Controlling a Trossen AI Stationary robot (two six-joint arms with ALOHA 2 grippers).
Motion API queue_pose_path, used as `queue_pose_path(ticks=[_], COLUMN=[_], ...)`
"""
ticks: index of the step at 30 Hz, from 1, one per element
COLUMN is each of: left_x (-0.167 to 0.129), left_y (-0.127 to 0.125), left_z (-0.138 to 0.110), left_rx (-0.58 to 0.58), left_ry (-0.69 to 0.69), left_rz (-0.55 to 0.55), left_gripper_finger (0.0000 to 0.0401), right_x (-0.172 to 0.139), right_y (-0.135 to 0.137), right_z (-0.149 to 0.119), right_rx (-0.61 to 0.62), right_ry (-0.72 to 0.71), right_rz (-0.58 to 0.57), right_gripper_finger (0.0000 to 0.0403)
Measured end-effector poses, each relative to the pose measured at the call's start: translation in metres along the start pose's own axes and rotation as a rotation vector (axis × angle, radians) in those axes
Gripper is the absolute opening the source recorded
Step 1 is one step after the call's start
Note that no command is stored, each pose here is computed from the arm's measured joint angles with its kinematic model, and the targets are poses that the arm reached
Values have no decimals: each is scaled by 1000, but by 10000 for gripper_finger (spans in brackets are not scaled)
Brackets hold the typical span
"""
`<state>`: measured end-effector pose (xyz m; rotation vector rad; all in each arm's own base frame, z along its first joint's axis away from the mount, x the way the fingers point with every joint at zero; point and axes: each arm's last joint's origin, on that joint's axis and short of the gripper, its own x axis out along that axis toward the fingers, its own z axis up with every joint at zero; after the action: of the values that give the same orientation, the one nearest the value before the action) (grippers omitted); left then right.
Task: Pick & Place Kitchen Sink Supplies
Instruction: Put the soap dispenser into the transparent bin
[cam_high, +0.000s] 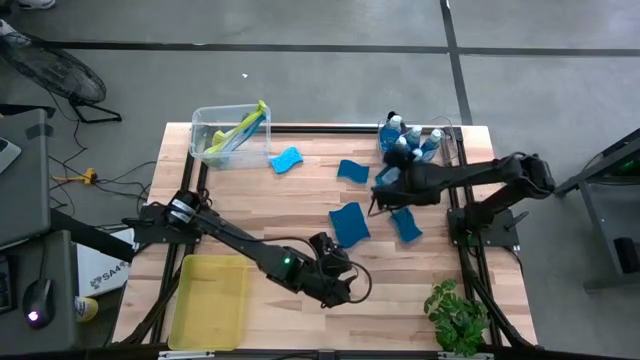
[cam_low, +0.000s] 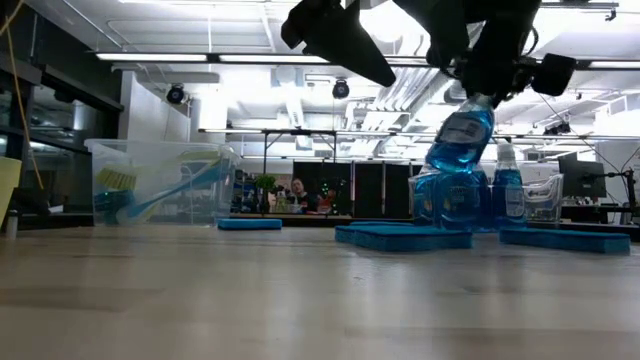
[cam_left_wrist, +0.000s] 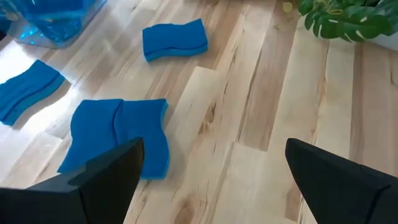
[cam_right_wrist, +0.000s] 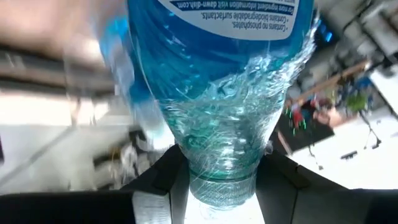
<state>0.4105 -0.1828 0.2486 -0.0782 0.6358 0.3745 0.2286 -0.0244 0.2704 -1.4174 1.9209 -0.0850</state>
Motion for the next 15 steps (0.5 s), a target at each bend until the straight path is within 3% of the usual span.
queue_pose_path(ticks=[5, 15], left_x=[0, 0], left_y=[0, 1], left_z=[0, -1], left_rx=[-2, 6], left_ry=[-2, 6], left_rz=[-1, 7], left_gripper_finger=[385, 385], right_x=[17, 22], right_y=[-4, -5], right_z=[-16, -29], right_rx=[1, -19], right_ry=[152, 193], right_rz=[-9, -12], right_gripper_finger=[134, 134])
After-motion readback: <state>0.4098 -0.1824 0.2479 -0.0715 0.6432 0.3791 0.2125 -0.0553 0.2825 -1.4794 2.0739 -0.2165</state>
